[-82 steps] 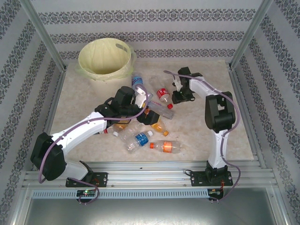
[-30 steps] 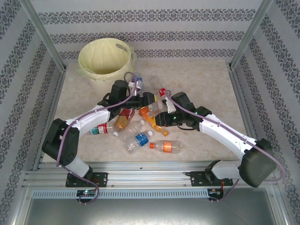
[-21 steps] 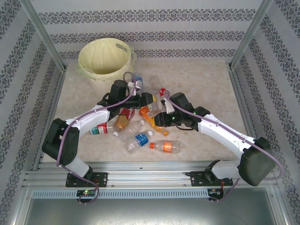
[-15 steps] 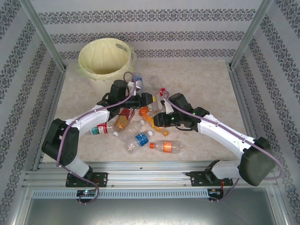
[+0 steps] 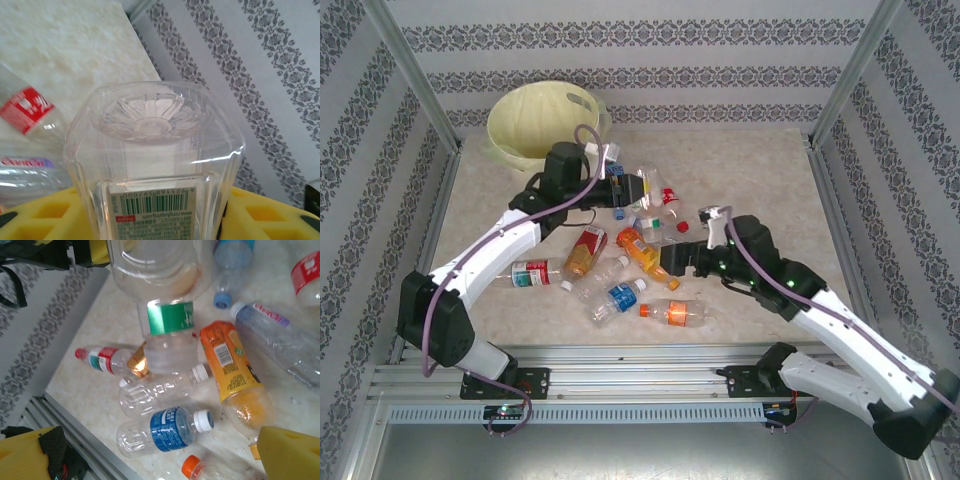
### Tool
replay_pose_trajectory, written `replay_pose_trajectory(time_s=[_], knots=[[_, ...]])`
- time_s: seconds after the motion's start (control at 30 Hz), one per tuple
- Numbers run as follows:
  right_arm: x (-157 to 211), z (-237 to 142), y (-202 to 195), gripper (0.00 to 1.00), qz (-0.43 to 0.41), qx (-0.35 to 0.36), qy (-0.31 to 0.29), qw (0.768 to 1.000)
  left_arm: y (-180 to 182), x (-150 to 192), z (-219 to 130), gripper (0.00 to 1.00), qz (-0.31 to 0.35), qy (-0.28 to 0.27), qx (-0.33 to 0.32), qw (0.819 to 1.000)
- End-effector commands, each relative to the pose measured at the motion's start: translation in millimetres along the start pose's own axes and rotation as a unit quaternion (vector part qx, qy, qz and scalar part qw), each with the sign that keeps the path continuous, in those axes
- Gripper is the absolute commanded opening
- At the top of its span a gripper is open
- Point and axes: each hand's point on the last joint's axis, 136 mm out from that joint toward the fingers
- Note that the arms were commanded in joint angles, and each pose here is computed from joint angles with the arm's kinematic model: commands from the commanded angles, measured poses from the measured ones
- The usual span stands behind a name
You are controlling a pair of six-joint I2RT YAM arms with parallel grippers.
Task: Put the plastic bottles in the bin
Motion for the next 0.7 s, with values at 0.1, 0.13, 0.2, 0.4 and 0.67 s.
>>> replay_pose_trajectory(time_s=[0.1, 0.13, 0.2, 0.4, 0.67], knots=[[0.5, -19.0, -18.1, 0.98, 0.011, 0.047, -0.039, 0.998, -1.6, -50.3, -36.4, 0.55, 0.052, -0.065, -0.114, 0.99], [0.5, -19.6, -19.4, 0.98, 0.012, 0.05, -0.041, 0.998, -3.1, -58.9, -40.0, 0.55, 0.053, -0.076, -0.121, 0.988], [1.2, -19.3, -22.5, 0.98, 0.01, 0.06, -0.037, 0.997, -7.6, -80.0, -48.6, 0.55, 0.052, -0.102, -0.127, 0.985], [-0.1, -15.6, -29.4, 0.98, 0.019, 0.076, -0.042, 0.996, -7.2, -140.0, -78.3, 0.55, 0.022, -0.175, -0.135, 0.975], [0.6, -12.2, -30.5, 0.98, 0.019, 0.078, -0.039, 0.996, 25.6, -207.0, -139.7, 0.56, -0.023, -0.283, -0.177, 0.942]])
Point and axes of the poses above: each hand's point on the last joint's axis, 136 mm out from that joint toward the fingers, its own z axis out along the fingers, its own y axis along the line the jaws close on, x = y × z, and after that the axes turned 9 degrees about -z, right-handed
